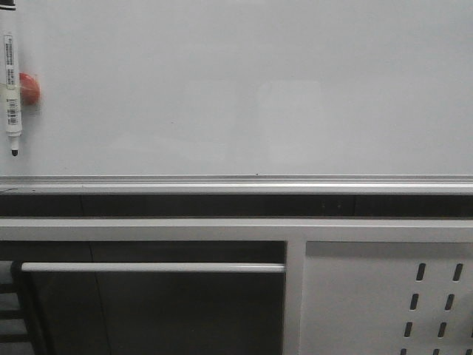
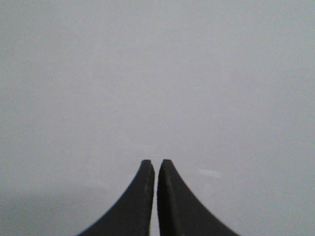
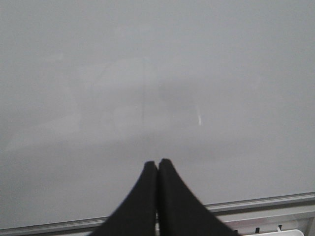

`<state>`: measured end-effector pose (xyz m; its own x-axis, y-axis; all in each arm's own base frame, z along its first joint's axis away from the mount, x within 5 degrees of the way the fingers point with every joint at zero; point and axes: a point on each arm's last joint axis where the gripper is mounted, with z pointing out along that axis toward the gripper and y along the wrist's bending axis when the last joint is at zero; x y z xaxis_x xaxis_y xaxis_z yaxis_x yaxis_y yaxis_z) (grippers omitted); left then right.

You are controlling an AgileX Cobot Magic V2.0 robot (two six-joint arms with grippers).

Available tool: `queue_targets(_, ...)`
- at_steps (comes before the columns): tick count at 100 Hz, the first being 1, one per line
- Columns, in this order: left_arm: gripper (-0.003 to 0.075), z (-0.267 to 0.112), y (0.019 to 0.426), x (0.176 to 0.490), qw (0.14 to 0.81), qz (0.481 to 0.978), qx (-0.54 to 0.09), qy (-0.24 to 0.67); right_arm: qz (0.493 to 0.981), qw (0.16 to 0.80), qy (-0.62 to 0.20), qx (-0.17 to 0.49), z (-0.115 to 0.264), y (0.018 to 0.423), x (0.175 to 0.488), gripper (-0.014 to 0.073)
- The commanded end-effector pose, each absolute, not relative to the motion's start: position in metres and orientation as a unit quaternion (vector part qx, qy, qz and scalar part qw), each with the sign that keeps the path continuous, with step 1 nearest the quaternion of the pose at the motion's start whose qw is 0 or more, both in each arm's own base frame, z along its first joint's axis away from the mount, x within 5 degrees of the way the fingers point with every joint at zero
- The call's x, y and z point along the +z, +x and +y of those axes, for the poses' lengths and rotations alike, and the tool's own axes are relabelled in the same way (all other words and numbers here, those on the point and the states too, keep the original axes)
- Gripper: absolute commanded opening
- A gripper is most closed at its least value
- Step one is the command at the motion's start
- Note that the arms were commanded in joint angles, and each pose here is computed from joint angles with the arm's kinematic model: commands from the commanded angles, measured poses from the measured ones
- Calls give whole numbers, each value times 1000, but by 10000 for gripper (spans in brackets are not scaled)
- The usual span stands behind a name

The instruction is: Write number 1 on whiteboard

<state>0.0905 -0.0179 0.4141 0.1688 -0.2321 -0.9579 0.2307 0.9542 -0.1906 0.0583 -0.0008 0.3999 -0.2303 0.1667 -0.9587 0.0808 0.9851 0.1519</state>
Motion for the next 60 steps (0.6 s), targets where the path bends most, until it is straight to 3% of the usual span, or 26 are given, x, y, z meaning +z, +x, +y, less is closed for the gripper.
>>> queue_targets(1,-18,-24,92,428,784,597,-169,28,764,641,62,30,-1,70,424,-69)
queue_targets(13,15,-31,94,420,782,602,-137,88,756,651,51,41,0,82,426,-69)
queue_targets(40,265,-42,107,364,730,656,-147,119,774,630,50,44,1,88,419,-69)
queue_targets(60,356,-49,110,325,726,653,-168,136,780,621,51,50,1,88,417,-69)
